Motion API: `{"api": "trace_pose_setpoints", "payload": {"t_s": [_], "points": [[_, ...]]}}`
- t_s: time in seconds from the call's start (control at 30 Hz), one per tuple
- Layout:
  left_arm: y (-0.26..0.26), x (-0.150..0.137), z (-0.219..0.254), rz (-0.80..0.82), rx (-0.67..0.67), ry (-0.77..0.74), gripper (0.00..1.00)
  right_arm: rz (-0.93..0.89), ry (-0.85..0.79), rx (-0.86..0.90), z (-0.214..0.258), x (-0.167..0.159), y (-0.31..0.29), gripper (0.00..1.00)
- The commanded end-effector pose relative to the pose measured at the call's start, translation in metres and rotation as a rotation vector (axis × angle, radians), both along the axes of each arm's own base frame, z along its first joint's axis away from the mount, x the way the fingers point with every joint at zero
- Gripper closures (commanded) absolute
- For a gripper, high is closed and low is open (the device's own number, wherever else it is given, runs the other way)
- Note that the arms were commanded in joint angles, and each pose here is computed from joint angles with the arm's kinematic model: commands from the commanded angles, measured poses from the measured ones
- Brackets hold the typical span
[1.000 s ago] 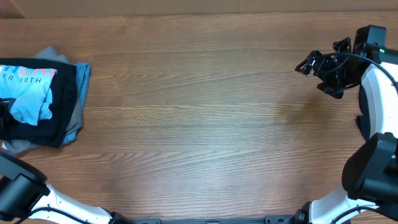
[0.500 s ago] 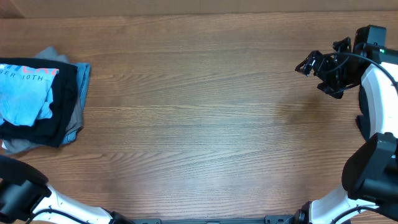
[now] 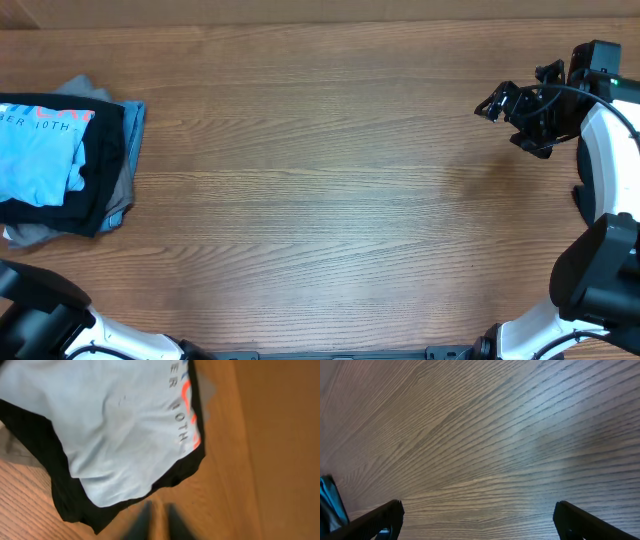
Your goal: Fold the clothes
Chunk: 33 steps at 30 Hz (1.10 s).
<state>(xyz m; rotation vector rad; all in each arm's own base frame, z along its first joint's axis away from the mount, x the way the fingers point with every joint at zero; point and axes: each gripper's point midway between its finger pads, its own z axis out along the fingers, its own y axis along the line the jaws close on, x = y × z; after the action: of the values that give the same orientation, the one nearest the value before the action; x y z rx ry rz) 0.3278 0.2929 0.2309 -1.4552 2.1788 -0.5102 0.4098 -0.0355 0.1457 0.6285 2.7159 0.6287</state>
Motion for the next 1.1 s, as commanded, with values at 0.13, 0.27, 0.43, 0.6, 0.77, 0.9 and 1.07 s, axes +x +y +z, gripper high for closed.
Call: {"api": "trace_pose_setpoints", "payload": {"t_s": [0.13, 0.27, 0.43, 0.6, 0.77, 0.9, 1.07], "points": [[-0.015, -0.010, -0.076, -0.079, -0.066, 0.096, 0.96, 0.000, 0.002, -0.007, -0.002, 0.000, -0.002, 0.00], [-0.019, -0.017, -0.117, -0.067, -0.093, 0.117, 0.96, 0.000, 0.002, -0.007, -0.002, 0.000, -0.002, 0.00], [-0.035, -0.025, -0.168, -0.046, -0.157, 0.106, 0.96, 0.000, 0.002, -0.007, -0.002, 0.000, -0.002, 0.00], [-0.050, 0.012, -0.123, -0.166, -0.239, -0.194, 0.96, 0.000, 0.002, -0.007, -0.002, 0.000, -0.002, 0.00], [-0.043, 0.037, -0.042, -0.237, -0.192, -0.390, 0.96, 0.000, 0.002, -0.007, -0.002, 0.000, -0.002, 0.00], [-0.040, 0.044, 0.018, -0.282, -0.118, -0.499, 0.96, 0.000, 0.002, -0.007, -0.002, 0.000, -0.002, 0.00], [-0.032, 0.040, 0.032, -0.287, -0.036, -0.500, 0.96, 0.000, 0.002, -0.007, -0.002, 0.000, -0.002, 0.00]]}}
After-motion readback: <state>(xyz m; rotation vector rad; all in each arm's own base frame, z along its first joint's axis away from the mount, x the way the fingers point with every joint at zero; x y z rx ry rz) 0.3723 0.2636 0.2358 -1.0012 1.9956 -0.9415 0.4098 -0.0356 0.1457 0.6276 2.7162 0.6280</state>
